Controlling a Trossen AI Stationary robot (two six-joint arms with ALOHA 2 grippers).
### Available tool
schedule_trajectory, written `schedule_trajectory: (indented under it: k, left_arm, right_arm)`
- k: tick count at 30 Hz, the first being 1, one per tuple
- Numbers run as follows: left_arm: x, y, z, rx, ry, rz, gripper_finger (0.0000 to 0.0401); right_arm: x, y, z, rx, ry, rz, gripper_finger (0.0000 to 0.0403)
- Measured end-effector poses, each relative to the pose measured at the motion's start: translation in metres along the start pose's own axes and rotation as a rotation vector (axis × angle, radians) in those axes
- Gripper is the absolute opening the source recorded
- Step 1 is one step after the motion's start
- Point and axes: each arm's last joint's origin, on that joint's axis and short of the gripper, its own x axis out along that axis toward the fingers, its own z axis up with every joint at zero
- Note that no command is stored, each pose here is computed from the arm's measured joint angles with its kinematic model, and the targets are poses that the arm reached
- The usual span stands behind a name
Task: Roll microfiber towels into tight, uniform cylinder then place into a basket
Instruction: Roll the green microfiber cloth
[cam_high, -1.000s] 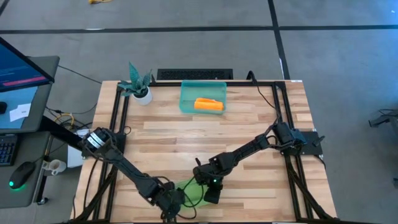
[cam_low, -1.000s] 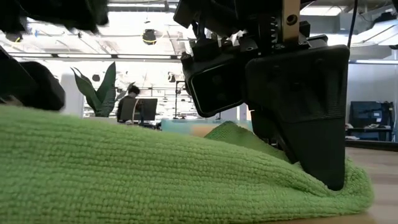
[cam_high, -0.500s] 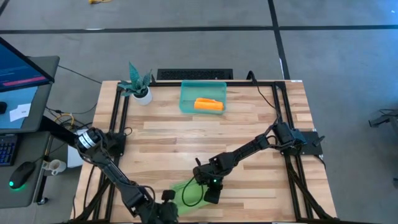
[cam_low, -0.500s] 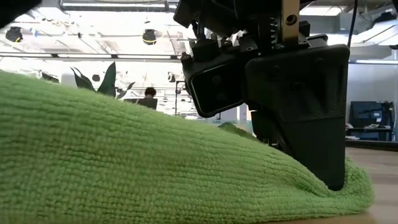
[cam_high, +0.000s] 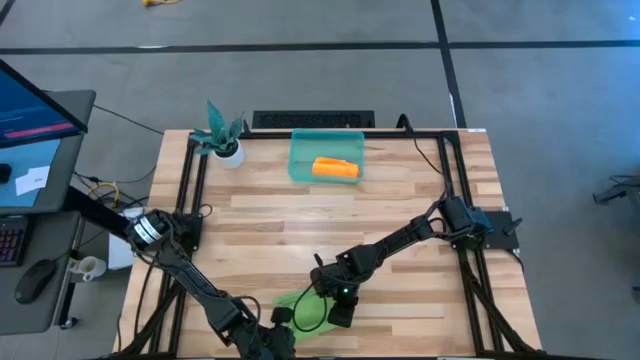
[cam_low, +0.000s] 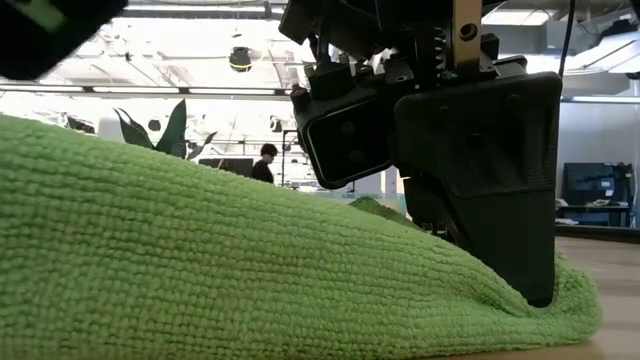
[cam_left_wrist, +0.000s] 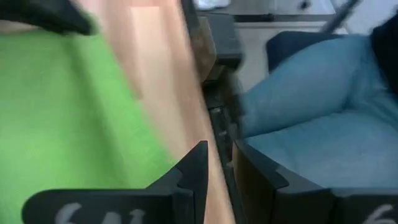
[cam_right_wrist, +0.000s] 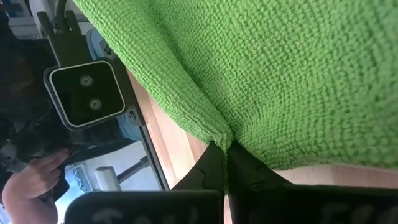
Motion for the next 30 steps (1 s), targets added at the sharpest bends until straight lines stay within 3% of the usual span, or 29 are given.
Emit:
schedule_trajectory:
  k: [4, 9, 15, 22, 30]
  left_arm:
    - [0.016, 0.001, -0.006, 0.009, 0.023, -0.055, 0.0057]
    - [0.016, 0.01, -0.004, 0.003, 0.014, 0.043, 0.0048]
    - [0.015, 0.011, -0.007, -0.019, 0.028, 0.075, 0.0038]
    - [0.013, 0.024, -0.018, -0.11, 0.076, 0.278, 0.0025]
    - [0.01, 0.027, -0.026, -0.186, 0.152, 0.306, 0.0016]
  right_arm:
    - [0.0, 0.0, 0.0, 0.0, -0.001, 0.0, 0.0016]
    - [0.0, 0.0, 0.0, 0.0, -0.001, -0.001, 0.002]
    - [0.0, 0.0, 0.0, 0.0, 0.0, -0.001, 0.0016]
    - [0.0, 0.0, 0.0, 0.001, -0.001, -0.003, 0.0019]
    - [0.0, 0.001, 0.001, -0.011, -0.018, 0.001, 0.0027]
